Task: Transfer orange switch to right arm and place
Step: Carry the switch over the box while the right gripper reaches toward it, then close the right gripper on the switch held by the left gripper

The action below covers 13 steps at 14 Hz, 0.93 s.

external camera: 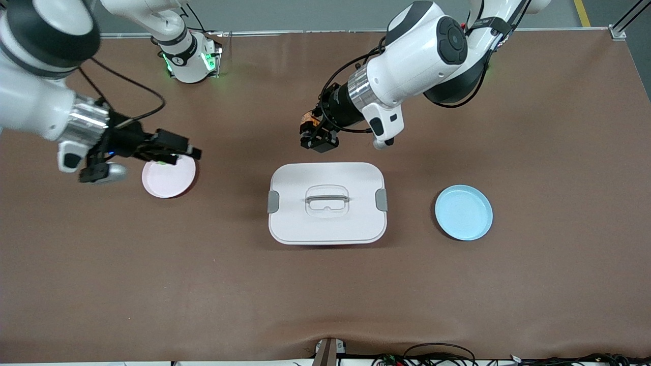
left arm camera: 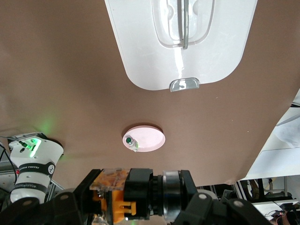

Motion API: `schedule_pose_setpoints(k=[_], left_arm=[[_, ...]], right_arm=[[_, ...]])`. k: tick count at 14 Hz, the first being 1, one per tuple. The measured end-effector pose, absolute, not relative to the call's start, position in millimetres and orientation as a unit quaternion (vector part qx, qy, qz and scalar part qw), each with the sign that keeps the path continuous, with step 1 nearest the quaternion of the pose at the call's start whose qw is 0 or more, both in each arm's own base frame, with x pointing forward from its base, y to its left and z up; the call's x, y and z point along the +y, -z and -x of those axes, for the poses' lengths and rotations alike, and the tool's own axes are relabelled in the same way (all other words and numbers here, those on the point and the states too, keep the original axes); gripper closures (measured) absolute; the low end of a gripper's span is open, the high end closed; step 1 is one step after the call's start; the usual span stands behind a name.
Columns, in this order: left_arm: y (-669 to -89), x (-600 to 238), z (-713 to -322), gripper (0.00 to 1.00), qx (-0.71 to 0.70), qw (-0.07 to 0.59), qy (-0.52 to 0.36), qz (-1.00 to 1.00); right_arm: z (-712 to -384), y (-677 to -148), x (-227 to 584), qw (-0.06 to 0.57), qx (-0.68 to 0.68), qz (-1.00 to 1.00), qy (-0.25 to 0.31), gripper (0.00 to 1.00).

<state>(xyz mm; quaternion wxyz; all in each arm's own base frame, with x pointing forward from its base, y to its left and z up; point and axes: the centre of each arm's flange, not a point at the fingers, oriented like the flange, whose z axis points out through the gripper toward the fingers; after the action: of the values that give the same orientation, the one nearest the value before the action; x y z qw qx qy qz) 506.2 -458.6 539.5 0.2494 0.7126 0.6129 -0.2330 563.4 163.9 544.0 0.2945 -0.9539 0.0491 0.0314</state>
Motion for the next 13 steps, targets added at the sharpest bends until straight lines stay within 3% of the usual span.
schedule_pose_setpoints(k=[13], left_arm=[[-538.5,-458.4,-507.0,0.27,0.614,0.249,0.233,-0.712]], right_arm=[[-510.8,-565.4,330.4,0.332,0.062,0.94,0.057,0.0]])
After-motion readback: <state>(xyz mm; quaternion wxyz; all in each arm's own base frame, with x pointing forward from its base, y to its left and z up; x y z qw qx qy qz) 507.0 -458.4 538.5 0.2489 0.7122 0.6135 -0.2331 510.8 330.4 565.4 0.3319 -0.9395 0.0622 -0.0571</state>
